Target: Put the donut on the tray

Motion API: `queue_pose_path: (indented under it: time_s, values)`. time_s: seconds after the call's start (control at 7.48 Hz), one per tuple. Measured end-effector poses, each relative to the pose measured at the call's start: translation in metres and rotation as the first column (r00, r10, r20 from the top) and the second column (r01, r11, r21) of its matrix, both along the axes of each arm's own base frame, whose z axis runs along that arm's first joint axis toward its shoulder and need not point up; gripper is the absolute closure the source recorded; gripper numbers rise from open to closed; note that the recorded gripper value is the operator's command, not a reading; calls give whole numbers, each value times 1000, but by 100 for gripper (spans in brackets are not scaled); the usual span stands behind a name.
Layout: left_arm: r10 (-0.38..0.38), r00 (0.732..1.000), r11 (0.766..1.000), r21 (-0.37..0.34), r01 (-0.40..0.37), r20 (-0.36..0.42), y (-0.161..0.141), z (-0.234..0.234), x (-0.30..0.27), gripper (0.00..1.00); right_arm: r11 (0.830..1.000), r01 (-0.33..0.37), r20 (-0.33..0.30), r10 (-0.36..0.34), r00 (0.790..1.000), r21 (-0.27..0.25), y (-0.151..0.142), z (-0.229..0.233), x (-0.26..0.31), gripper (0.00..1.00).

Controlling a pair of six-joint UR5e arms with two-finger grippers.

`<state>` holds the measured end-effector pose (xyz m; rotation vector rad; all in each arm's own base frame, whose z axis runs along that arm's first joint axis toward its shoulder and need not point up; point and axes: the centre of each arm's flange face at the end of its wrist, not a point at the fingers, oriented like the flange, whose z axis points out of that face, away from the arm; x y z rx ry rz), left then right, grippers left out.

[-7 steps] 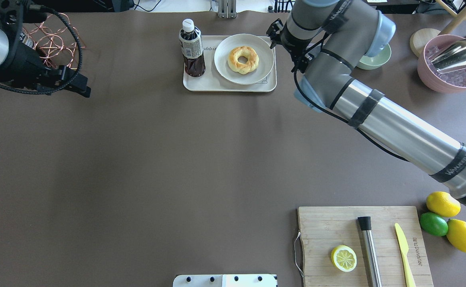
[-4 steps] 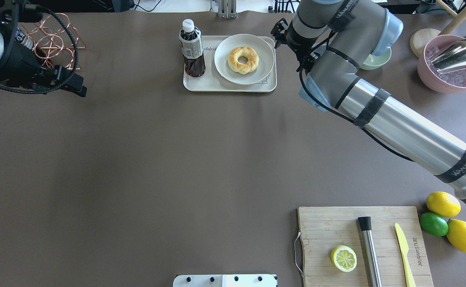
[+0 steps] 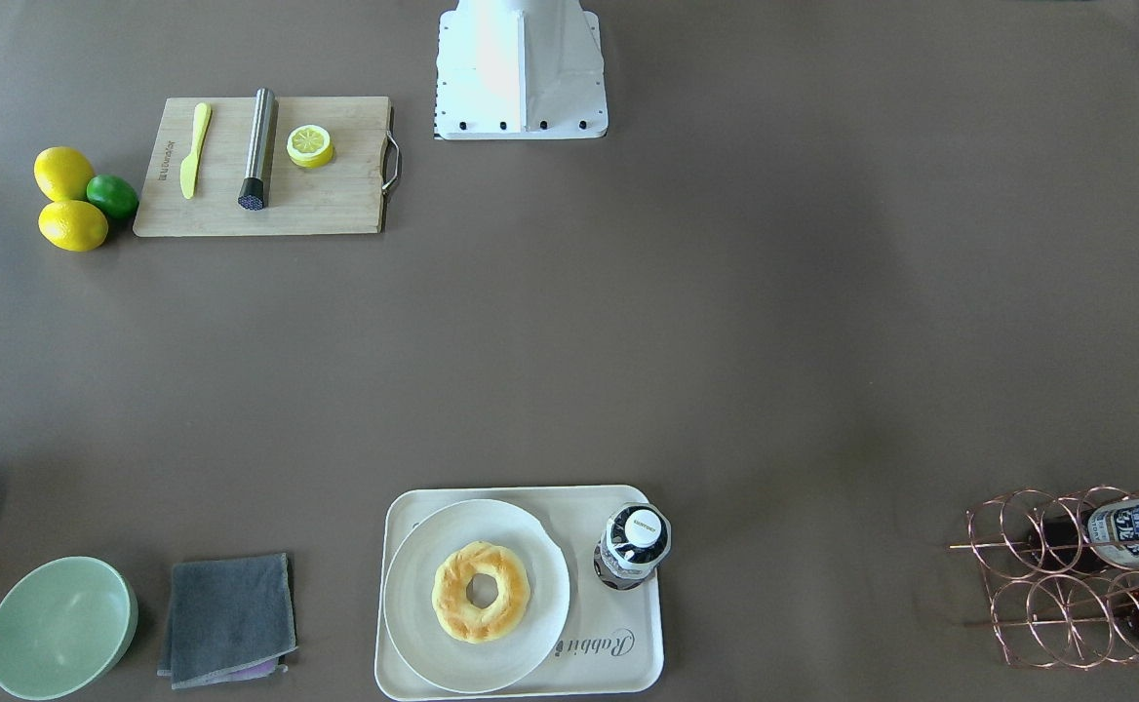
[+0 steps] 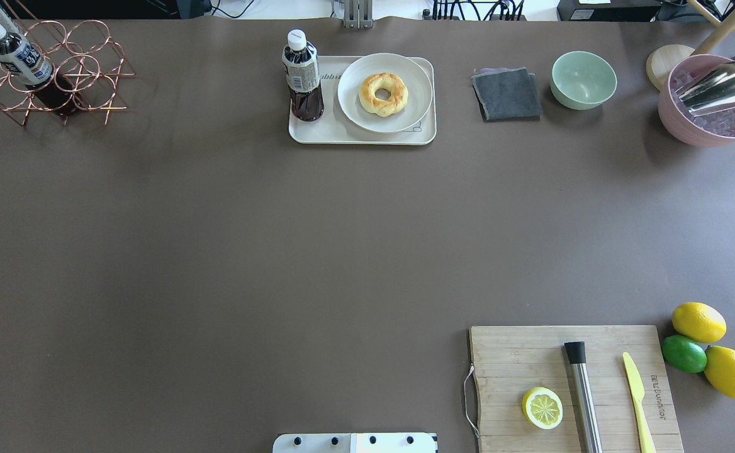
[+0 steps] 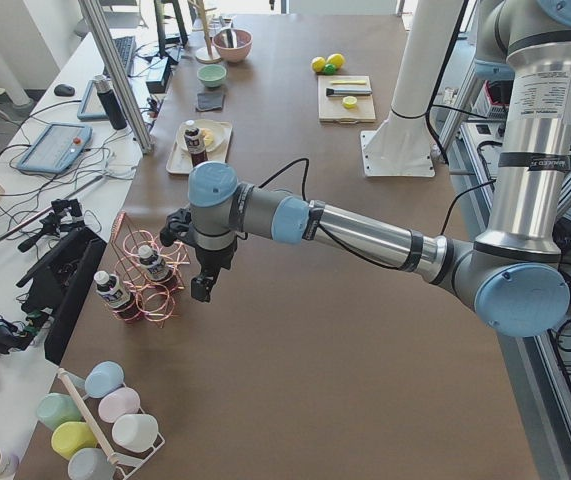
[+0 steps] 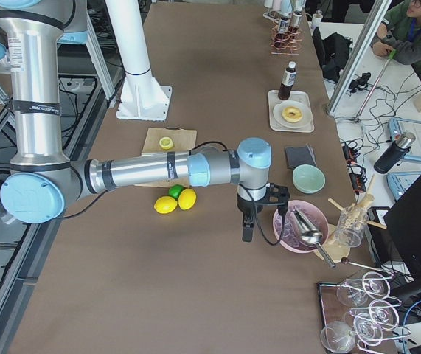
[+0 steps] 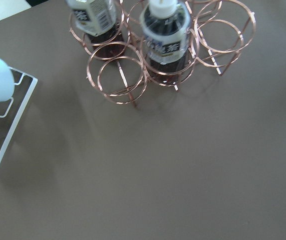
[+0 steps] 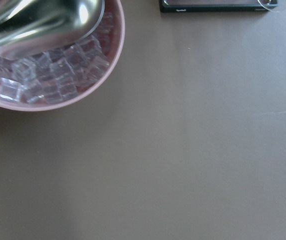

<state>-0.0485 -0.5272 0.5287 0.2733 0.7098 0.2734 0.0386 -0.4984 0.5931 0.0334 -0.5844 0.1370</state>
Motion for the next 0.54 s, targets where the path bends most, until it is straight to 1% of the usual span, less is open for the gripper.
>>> queue_pose_path:
  time_s: [0.13,0.27,0.54]
  values:
    - [15,1000,1000,-23,-14,11,2,26,-8,1,999,34,-9,-34,999,9,22,27,35,0]
    - [20,999,999,-47,-18,40,4,45,-12,1,999,47,-5,-47,999,9,35,40,57,0]
    - [24,998,997,-79,-19,64,7,66,-15,1,999,51,5,-51,999,6,44,47,72,0]
